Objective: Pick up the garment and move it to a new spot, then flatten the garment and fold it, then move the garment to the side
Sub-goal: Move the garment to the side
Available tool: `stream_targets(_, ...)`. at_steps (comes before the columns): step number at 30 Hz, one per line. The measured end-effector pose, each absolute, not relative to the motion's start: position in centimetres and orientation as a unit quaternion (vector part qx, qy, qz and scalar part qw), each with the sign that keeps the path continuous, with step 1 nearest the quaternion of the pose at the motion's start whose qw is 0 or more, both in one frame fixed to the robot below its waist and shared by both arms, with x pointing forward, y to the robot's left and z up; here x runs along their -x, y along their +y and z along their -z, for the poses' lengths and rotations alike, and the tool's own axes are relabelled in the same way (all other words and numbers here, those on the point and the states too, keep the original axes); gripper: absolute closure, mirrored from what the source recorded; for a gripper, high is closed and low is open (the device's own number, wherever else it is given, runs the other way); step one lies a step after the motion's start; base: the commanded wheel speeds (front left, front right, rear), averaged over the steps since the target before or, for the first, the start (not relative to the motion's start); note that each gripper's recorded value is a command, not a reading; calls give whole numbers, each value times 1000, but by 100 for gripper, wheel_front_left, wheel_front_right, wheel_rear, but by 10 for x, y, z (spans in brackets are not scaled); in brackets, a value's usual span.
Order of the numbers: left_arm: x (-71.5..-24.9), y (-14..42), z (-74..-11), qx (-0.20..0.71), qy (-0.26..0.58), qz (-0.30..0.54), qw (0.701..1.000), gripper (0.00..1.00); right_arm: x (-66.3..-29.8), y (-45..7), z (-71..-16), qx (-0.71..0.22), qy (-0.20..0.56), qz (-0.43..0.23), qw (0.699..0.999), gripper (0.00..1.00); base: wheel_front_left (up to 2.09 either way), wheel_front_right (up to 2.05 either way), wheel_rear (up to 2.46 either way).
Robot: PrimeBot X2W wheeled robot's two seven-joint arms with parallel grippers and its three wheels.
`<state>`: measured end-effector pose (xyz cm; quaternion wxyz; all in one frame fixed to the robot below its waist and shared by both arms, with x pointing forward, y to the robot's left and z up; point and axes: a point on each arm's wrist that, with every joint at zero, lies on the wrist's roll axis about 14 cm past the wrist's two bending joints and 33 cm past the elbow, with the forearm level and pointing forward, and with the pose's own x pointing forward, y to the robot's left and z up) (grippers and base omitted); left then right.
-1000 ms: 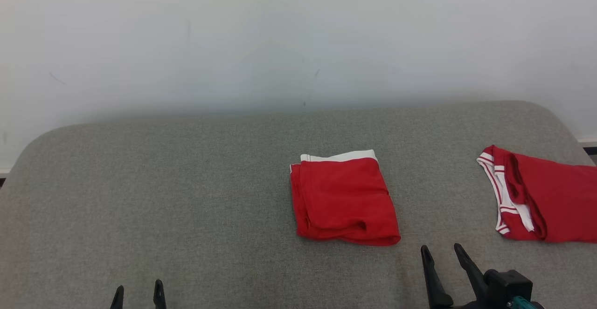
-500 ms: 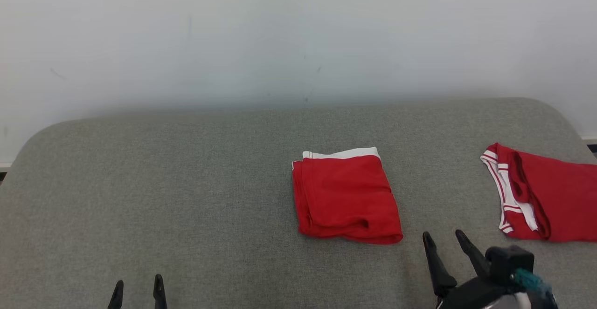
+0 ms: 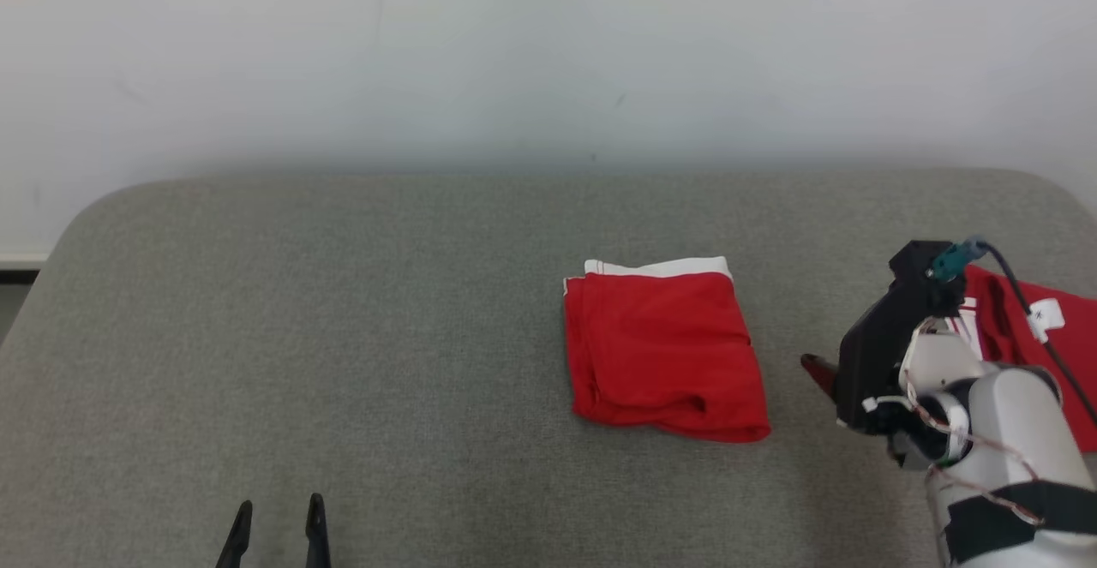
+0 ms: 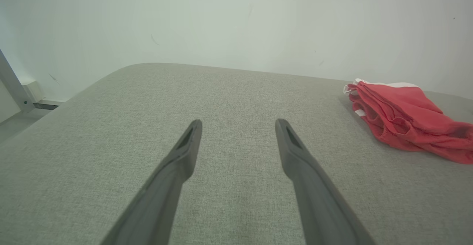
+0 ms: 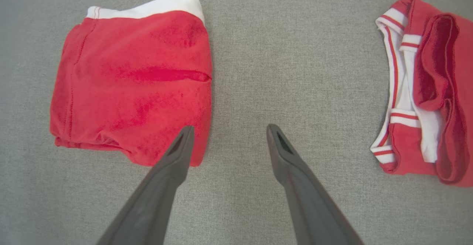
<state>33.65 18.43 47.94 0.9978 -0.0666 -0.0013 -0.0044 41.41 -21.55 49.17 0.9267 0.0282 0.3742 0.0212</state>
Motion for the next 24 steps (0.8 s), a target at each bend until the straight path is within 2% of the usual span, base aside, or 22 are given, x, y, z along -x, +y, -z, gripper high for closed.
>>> stream_targets(5, -342, 182, -478, 75, 1, 7, 997, 0, -433, -226, -484, -39, 420, 11, 907, 0, 0, 0, 0)
stream_targets(12, -346, 186, -472, 76, 11, -3, 997, 0, -466, -199, -468, -31, 428, -1, 903, 0, 0, 0, 0)
stream_targets(24, -350, 194, -456, 72, 37, -17, 997, 0, -477, -182, -411, -25, 493, -3, 870, 0, 0, 0, 0)
